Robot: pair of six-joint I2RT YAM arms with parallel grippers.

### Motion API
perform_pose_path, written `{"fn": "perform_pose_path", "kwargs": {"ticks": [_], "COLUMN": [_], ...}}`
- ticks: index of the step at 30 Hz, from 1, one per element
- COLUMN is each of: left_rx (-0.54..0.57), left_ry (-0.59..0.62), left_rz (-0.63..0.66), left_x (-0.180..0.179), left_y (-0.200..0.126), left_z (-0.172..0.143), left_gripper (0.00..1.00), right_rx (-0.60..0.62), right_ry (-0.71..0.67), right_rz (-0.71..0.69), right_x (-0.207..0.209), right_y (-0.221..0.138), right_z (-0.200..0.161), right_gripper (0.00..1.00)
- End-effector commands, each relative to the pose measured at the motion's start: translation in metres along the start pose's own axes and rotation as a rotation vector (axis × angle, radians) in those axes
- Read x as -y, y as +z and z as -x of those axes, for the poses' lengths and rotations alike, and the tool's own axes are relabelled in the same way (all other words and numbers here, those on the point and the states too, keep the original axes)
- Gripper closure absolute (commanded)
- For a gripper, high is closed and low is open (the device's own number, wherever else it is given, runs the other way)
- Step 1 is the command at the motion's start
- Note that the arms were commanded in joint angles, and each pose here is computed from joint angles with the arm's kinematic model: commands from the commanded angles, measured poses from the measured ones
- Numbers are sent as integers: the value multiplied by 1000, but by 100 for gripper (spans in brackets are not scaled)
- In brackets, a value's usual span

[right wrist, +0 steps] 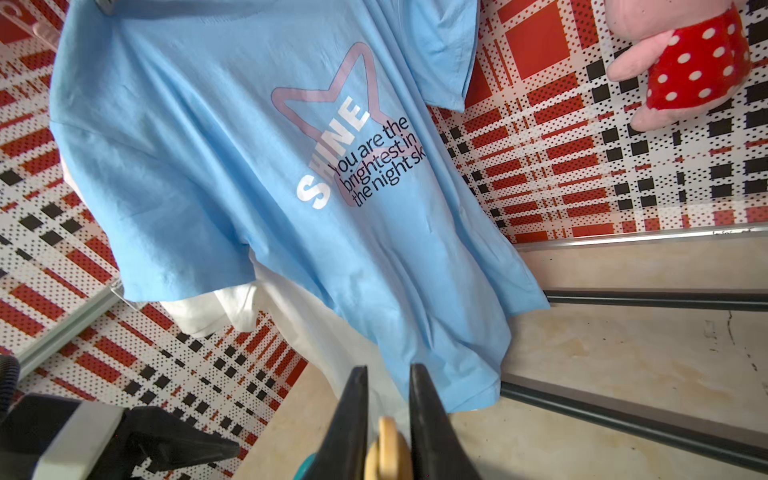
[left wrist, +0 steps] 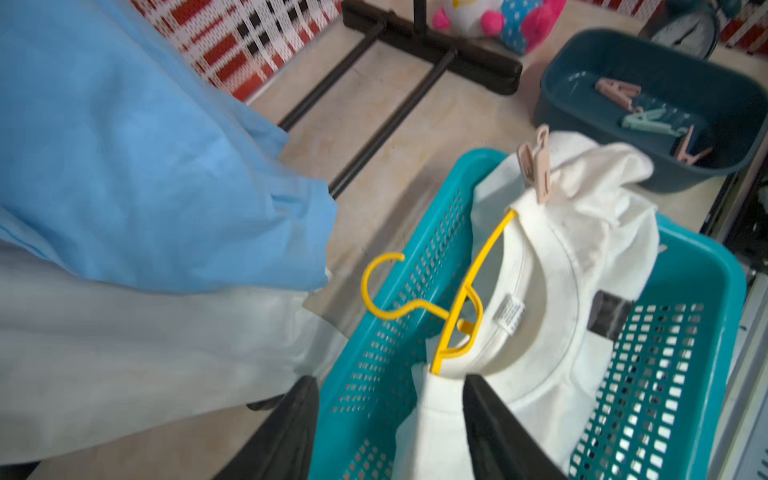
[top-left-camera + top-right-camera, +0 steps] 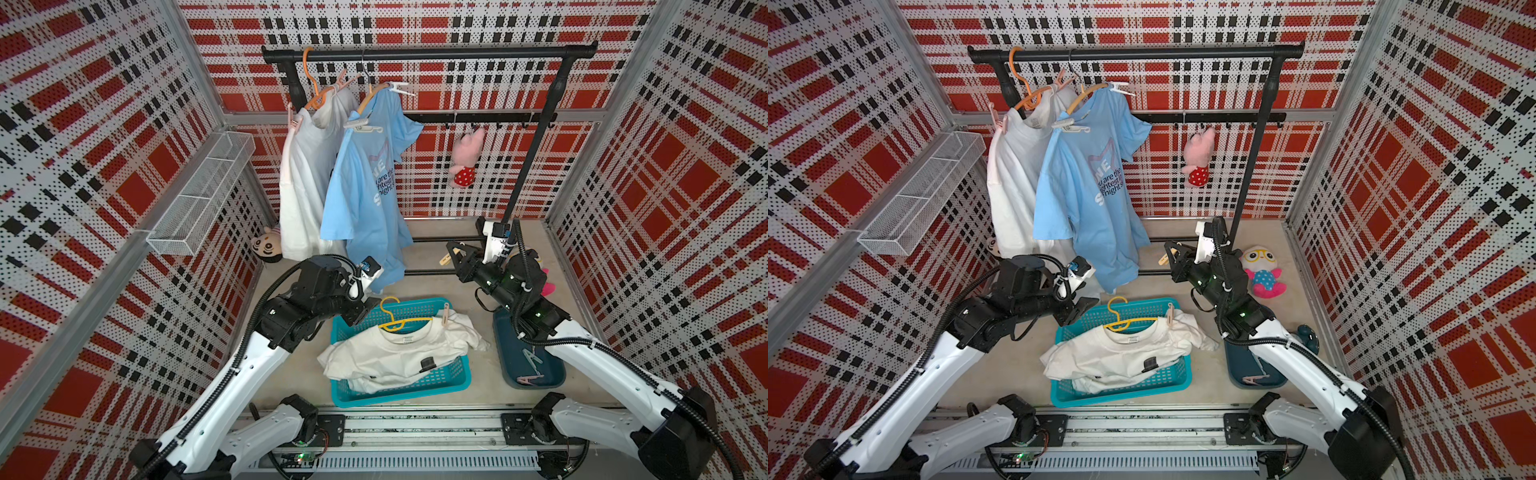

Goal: Use clothespins to secure the t-shirt on both sides of the hanger
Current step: Open the clothespin, then pick up the hanger from the basket.

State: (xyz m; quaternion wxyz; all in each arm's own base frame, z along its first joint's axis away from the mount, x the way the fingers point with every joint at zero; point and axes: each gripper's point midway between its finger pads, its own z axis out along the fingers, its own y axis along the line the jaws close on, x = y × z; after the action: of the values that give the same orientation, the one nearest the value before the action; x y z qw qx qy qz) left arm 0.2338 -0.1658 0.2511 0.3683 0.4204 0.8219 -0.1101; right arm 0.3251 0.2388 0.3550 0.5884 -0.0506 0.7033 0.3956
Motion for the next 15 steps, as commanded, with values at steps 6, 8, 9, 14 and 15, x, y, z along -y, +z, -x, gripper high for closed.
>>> {"fn": "perform_pose_path", "kwargs": {"ticks": [6,8,9,14,15], "left_rx": [-291,-322,-330,-335,-339], "left_ry": [-16,-23,-20,-21,-16], "left_rz": [-73,-76,-78,-96,-97], "left_x": [13,15,16,20,20], "left_y": [3,4,3,5,6], "left_z": [-91,-103,-106,-117,-119], "left_gripper": [46,46,47,49,49], "right_rx": [-33,-37,-42,-60,-63], "right_ry": [-116,-123,-125,-139,-139], "right_rz": [75,93,97,122,128], "right_x": [-5,-8,-8,-11,-12], "right_y": [2,2,2,1,1], "right_z": [-14,-15,-17,-21,-22], "right_gripper": [100,100,100,100,100]}}
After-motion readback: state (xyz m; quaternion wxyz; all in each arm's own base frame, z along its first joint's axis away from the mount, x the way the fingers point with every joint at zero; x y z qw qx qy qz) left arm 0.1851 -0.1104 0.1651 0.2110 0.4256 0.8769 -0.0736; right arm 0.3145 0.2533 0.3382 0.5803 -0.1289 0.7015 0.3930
